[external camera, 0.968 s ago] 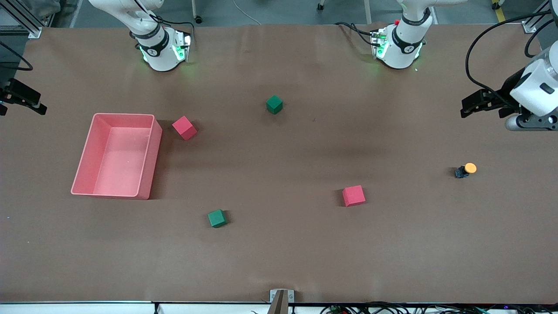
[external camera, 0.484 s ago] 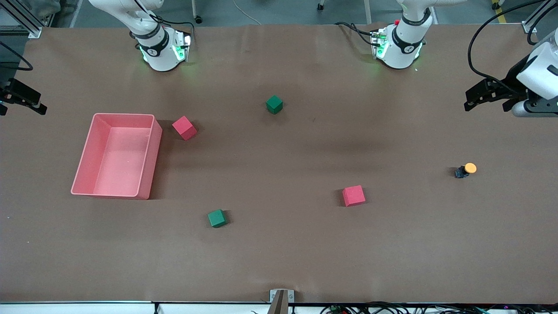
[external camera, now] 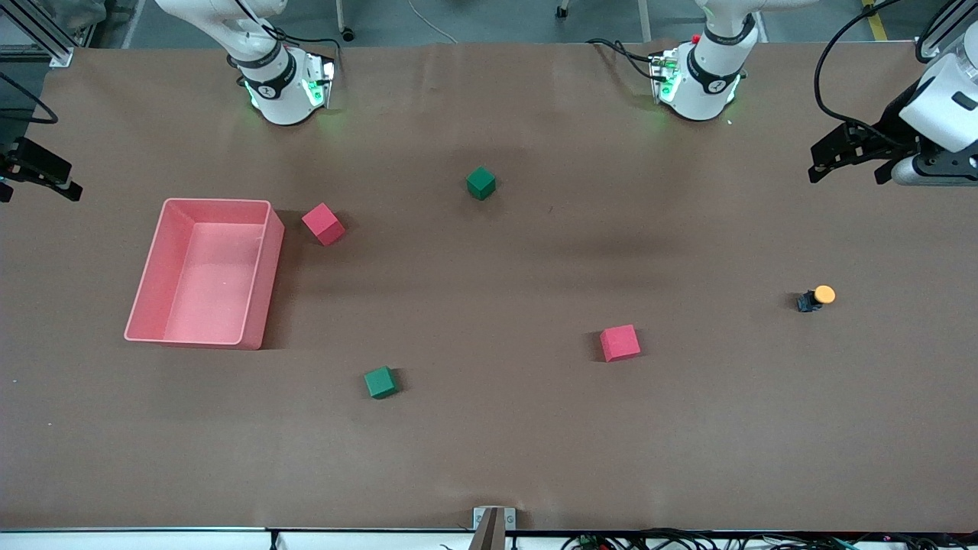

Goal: Place and upright button with both arms

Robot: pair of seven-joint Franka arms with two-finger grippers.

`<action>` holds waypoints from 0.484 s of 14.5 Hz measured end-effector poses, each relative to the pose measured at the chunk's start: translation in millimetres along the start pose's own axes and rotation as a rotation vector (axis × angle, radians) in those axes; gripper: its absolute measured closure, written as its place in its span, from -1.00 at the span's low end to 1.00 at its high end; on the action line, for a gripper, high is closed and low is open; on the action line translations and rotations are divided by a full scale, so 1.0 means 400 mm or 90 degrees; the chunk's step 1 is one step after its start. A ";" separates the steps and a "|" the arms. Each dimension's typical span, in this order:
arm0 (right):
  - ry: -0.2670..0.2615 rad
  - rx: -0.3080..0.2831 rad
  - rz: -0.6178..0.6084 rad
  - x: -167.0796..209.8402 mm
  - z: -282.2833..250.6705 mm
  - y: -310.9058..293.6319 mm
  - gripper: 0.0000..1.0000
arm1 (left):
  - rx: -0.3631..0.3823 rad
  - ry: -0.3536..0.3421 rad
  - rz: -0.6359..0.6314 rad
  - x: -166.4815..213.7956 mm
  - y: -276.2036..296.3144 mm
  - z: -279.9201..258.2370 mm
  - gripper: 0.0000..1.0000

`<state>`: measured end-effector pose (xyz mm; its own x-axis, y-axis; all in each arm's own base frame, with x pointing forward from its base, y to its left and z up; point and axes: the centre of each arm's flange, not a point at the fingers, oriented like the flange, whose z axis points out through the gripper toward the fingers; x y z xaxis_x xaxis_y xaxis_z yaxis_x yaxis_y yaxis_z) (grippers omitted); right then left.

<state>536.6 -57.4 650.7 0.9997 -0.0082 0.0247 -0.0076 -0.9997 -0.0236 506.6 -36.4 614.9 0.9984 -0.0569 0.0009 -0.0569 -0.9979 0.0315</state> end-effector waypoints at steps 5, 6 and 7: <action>0.000 0.000 0.000 0.000 0.000 0.000 -1.00 | -0.001 0.014 0.010 0.009 -0.003 0.004 -1.00; 0.000 0.000 0.000 0.000 0.000 0.000 -1.00 | -0.001 0.015 0.009 0.014 -0.003 0.004 -1.00; 0.000 0.000 0.000 0.000 0.000 0.000 -1.00 | -0.001 0.016 0.006 0.020 -0.004 0.006 -1.00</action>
<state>536.6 -57.4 650.7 0.9997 -0.0082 0.0247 -0.0076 -0.9997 -0.0236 514.6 -35.4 612.6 0.9975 -0.0661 0.0269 -0.0670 -0.9972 0.0334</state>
